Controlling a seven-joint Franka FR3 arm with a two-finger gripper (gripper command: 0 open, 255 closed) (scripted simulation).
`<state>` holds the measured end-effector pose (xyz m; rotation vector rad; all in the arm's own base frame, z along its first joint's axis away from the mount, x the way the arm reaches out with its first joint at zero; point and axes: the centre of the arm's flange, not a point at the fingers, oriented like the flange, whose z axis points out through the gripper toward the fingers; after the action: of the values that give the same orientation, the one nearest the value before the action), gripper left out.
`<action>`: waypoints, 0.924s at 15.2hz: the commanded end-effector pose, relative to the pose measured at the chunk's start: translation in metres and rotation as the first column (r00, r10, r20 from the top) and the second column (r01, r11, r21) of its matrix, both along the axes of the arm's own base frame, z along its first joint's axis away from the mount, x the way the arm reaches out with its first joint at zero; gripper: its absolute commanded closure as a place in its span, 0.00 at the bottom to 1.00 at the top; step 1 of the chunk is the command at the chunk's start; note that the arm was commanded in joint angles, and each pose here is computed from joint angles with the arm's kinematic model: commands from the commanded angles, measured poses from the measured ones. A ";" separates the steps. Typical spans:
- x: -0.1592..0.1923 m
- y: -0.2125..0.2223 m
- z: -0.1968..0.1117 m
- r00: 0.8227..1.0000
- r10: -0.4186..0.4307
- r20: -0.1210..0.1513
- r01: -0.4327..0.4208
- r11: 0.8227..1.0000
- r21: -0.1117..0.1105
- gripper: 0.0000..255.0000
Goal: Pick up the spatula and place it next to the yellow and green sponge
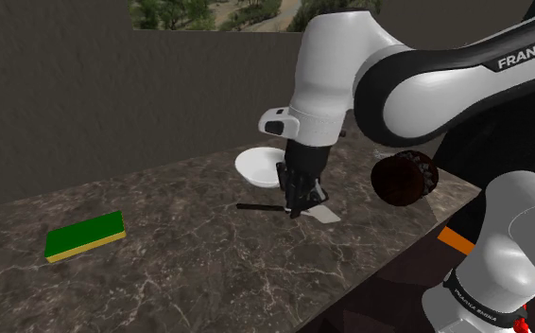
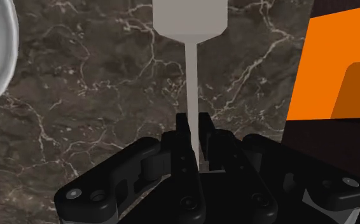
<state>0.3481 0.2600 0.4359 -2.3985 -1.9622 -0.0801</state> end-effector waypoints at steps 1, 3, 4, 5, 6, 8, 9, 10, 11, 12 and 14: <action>0.013 0.021 -0.003 1.000 0.000 -0.001 0.000 1.000 0.000 1.00; 0.028 0.043 -0.003 1.000 0.000 -0.001 0.000 1.000 0.000 1.00; 0.036 0.054 -0.003 1.000 0.000 -0.001 0.000 1.000 0.000 1.00; 0.043 0.065 -0.003 1.000 0.000 -0.001 0.000 1.000 0.000 1.00; 0.051 0.076 -0.003 1.000 0.000 -0.001 0.000 1.000 0.000 1.00; 0.066 0.097 -0.003 1.000 0.000 -0.001 0.000 1.000 0.000 1.00; 0.073 0.108 -0.003 1.000 0.000 -0.001 0.000 1.000 0.000 1.00; 0.081 0.119 -0.002 1.000 0.000 -0.001 0.000 1.000 0.000 1.00; 0.088 0.130 -0.002 1.000 0.000 -0.001 0.000 1.000 0.000 1.00; 0.096 0.141 -0.002 1.000 0.000 -0.001 0.000 1.000 0.000 1.00; 0.111 0.162 -0.002 1.000 0.000 -0.001 0.000 1.000 0.000 1.00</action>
<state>0.4533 0.4117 0.4326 -2.3981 -1.9621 -0.0788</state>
